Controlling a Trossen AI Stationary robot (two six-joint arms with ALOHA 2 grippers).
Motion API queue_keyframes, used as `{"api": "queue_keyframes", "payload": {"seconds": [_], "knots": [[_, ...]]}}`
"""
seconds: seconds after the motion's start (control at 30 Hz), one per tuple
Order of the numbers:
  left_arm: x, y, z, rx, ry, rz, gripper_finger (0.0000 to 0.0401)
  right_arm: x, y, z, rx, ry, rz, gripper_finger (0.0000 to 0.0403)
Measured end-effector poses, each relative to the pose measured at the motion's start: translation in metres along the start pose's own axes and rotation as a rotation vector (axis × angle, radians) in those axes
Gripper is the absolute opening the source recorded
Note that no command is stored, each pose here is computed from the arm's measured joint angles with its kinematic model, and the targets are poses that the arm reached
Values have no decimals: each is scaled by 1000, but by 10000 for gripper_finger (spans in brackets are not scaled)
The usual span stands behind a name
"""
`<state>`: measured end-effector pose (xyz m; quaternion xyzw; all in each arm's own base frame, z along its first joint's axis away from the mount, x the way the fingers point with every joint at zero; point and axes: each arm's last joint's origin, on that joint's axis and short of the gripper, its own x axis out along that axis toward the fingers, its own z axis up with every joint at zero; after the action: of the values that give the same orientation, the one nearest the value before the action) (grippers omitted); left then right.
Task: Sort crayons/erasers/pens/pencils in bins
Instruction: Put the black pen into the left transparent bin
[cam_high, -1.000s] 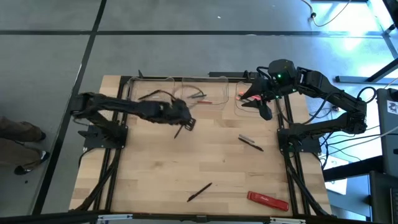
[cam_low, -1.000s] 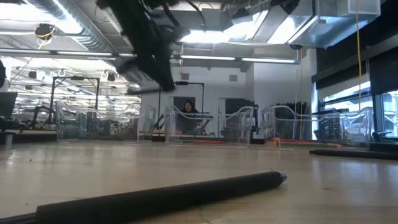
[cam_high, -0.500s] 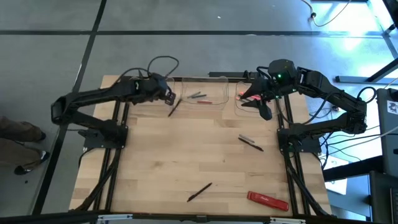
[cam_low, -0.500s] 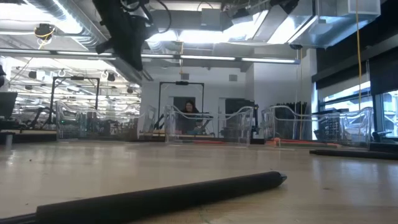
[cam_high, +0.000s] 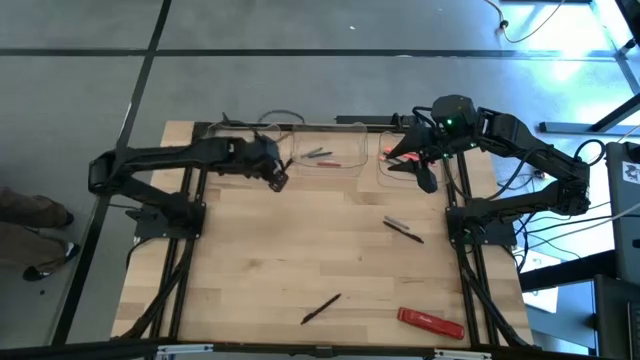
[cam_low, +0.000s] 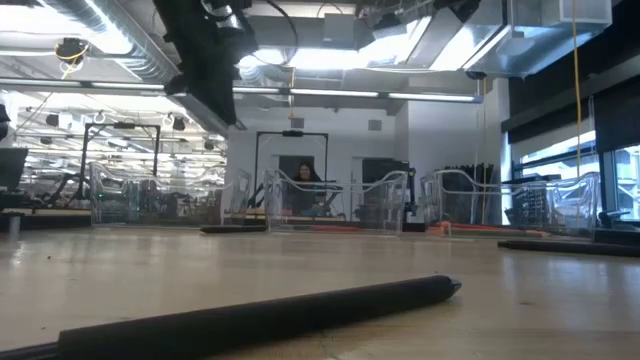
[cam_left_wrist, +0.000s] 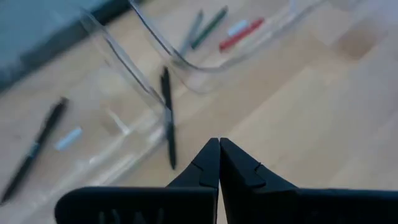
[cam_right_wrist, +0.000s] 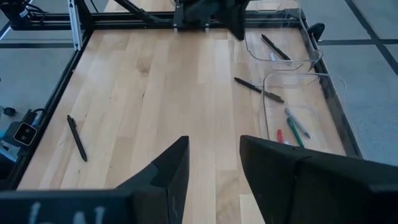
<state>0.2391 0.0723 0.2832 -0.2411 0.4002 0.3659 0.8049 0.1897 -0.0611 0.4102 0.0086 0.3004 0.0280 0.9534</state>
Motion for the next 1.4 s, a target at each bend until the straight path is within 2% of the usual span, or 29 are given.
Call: {"api": "queue_keyframes", "payload": {"seconds": [0.17, 0.33, 0.6, 0.7, 0.93, 1.2, 1.4], "knots": [[21, -16, -13, 21, 115, 38, 0, 0, 0, 0, 0, 0, 1, 145], [47, -19, -19, 30, 261, 38, 0, 0, 0, 0, 0, 0, 1, 145], [96, -28, -34, 69, 408, 138, 0, 0, 0, 0, 0, 1, 1, 145], [108, -28, -37, 33, 421, 161, 0, 0, 0, 0, 1, 1, 1, 145], [116, -22, -33, -31, 421, 185, 10, 0, 0, 0, 1, 2, 1, 145], [119, -9, -25, -91, 439, 186, 59, 0, 0, 0, 1, 2, 1, 145], [120, -5, -23, -43, 434, 198, 85, 0, 0, 0, 1, 2, 1, 145]]}}
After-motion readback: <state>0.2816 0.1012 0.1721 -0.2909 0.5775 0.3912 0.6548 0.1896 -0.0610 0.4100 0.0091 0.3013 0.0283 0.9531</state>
